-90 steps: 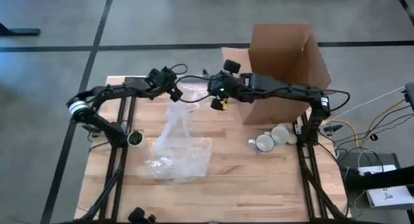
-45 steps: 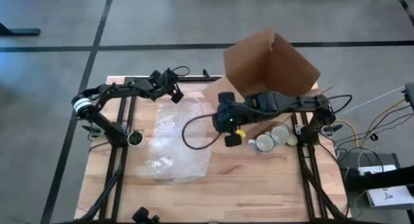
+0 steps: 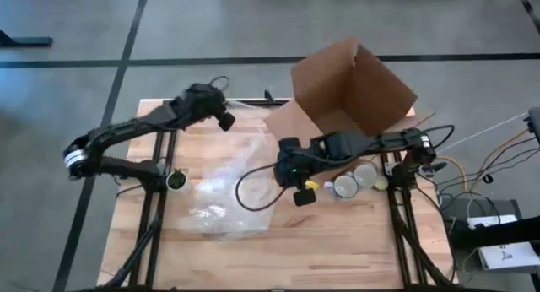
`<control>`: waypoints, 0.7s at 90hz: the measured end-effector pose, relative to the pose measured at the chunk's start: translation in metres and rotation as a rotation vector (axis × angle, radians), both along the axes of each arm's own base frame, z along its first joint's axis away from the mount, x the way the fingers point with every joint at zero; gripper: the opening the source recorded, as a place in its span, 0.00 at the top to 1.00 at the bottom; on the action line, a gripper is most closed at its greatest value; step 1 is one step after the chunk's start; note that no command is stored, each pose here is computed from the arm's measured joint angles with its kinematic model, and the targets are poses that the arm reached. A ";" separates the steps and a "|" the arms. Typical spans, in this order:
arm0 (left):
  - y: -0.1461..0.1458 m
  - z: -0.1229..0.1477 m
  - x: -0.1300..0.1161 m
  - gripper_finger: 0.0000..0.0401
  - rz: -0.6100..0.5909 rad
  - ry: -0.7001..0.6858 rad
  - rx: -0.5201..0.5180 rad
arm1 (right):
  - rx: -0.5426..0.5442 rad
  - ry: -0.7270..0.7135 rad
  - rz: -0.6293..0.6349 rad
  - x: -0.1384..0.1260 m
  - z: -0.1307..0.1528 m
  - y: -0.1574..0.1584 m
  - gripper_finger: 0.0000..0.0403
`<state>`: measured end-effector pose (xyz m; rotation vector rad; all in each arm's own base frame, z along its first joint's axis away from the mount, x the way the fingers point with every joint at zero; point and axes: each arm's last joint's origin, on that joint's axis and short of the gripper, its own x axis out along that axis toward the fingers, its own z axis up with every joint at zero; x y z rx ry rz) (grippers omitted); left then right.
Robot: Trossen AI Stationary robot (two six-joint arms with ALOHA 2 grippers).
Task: Wrap mug
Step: Prepare the right bubble wrap
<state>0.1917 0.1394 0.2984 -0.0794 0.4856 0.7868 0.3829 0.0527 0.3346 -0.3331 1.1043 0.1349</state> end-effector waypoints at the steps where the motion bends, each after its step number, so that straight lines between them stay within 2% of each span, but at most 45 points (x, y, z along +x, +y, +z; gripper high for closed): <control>1: -0.002 0.003 -0.002 0.78 -0.015 -0.019 -0.001 | -0.009 0.005 -0.003 0.000 -0.002 -0.001 0.98; 14: -0.024 0.025 -0.018 0.67 -0.187 -0.184 -0.031 | -0.237 0.039 -0.110 0.002 -0.020 -0.026 1.00; 22: -0.031 0.027 -0.023 0.61 -0.208 -0.215 -0.049 | -0.360 0.060 -0.177 0.002 -0.024 -0.050 1.00; 31: -0.037 0.022 -0.024 0.57 -0.222 -0.200 -0.099 | -0.435 0.092 -0.262 0.000 -0.025 -0.087 1.00; 41: -0.047 0.016 -0.021 0.54 -0.268 -0.165 -0.169 | -0.419 0.095 -0.405 -0.005 -0.022 -0.125 1.00; 47: -0.057 0.012 -0.018 0.53 -0.329 -0.130 -0.214 | -0.392 0.075 -0.450 -0.007 -0.017 -0.135 1.00; 54: -0.072 0.006 -0.015 0.53 -0.409 -0.073 -0.283 | -0.351 0.067 -0.407 -0.008 -0.012 -0.134 1.00; 63: -0.095 -0.002 -0.009 0.55 -0.498 -0.039 -0.348 | -0.357 0.046 -0.308 -0.005 -0.003 -0.118 0.99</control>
